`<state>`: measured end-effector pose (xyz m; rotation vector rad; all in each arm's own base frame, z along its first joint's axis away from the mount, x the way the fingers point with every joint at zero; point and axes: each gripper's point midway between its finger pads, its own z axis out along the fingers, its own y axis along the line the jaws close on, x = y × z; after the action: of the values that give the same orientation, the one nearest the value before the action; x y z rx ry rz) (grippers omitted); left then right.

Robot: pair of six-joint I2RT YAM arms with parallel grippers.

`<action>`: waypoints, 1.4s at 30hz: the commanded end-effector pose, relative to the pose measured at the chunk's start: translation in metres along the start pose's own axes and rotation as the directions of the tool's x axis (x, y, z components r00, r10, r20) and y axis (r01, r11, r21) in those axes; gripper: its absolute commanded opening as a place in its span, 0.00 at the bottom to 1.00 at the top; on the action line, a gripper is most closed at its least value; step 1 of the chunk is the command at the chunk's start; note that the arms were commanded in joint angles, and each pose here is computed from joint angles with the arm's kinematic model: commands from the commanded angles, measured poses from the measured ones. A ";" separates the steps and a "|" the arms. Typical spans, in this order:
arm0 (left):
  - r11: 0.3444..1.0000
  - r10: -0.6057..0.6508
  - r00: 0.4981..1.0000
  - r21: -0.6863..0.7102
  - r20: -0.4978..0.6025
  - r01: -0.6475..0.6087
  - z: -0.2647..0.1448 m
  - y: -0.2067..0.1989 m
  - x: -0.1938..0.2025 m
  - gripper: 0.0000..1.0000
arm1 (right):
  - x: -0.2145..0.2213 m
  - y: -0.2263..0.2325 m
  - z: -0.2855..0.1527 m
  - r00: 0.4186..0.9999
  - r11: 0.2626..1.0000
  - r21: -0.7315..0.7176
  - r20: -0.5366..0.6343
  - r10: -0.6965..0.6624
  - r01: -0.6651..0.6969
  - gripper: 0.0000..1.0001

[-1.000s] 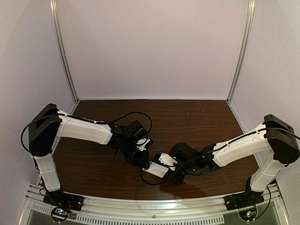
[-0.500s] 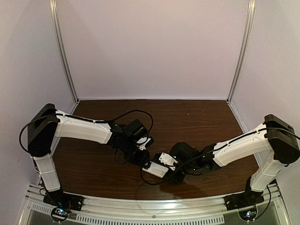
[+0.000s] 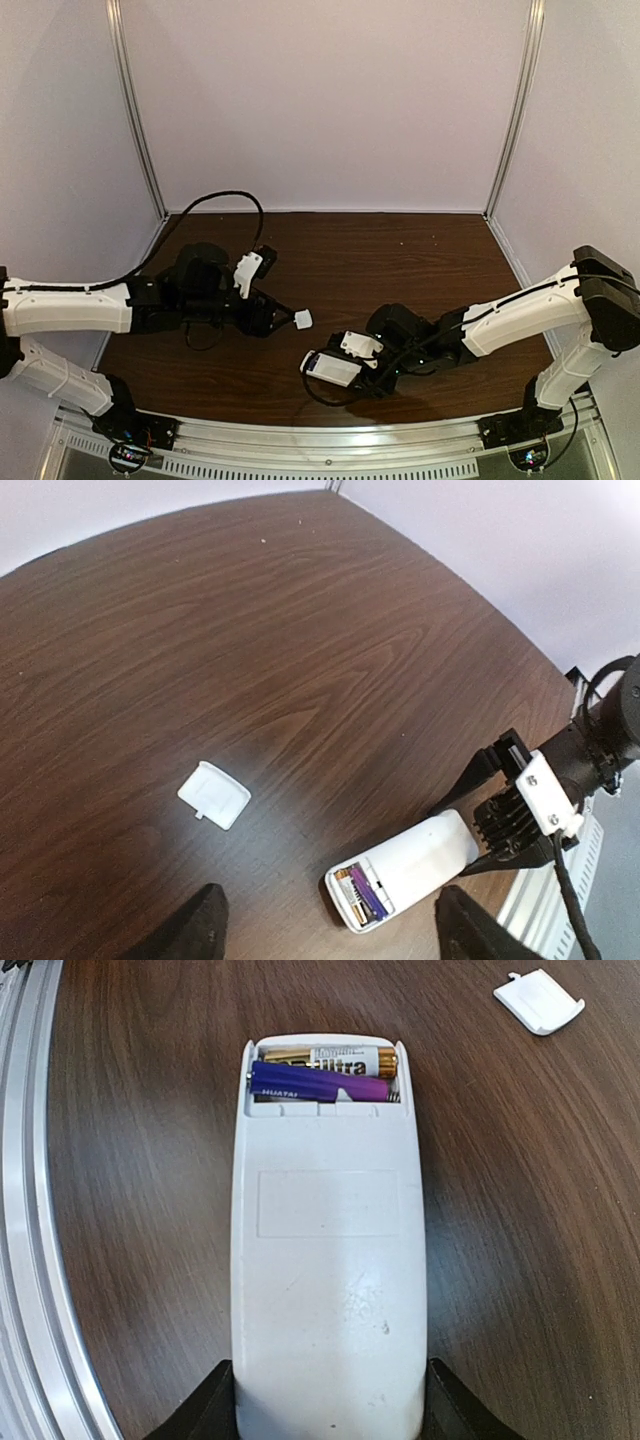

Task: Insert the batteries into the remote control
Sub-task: Adjust the battery in the battery compartment.

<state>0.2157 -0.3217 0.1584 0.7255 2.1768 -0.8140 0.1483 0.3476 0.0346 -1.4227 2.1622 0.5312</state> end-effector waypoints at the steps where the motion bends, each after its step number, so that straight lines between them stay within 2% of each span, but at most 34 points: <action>1: 0.976 0.203 0.944 0.017 0.261 -0.215 -0.033 -0.009 -0.027 0.80 | 0.000 0.009 -0.003 0.998 0.997 -0.036 0.010 -0.069 0.069 0.14; 4: 0.911 0.378 0.884 0.059 0.276 -0.408 -0.040 -0.022 -0.012 0.75 | 0.001 0.011 0.000 0.996 0.995 -0.050 0.007 -0.090 0.090 0.14; 7: 0.866 0.460 0.854 0.092 0.243 -0.492 -0.033 -0.024 0.011 0.68 | 0.004 0.012 0.004 0.994 0.993 -0.058 -0.011 -0.106 0.105 0.14; 12: 0.738 0.621 0.758 0.174 0.200 -0.652 -0.018 -0.038 0.050 0.55 | 0.010 0.009 0.008 0.992 0.992 -0.046 -0.044 -0.121 0.119 0.13; 16: 0.690 0.646 0.718 0.205 0.257 -0.694 -0.015 -0.045 0.061 0.47 | 0.011 0.008 0.007 0.991 0.992 -0.040 -0.046 -0.124 0.122 0.12; 20: 0.642 0.696 0.686 0.243 0.214 -0.727 -0.001 -0.044 0.079 0.40 | 0.014 0.008 0.007 0.989 0.990 -0.037 -0.052 -0.136 0.134 0.11; 35: 0.497 0.806 0.570 0.339 0.161 -0.799 0.040 -0.057 0.098 0.31 | 0.015 0.009 0.007 0.988 0.988 -0.046 -0.052 -0.148 0.146 0.09; 42: 0.471 0.811 0.559 0.377 0.170 -0.798 0.046 -0.060 0.107 0.28 | 0.016 0.009 0.007 0.987 0.988 -0.048 -0.054 -0.150 0.148 0.08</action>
<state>0.1346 -0.3589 0.0684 1.7895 1.4204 -0.6829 0.1399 0.3458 0.0240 -1.5924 2.0805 0.5051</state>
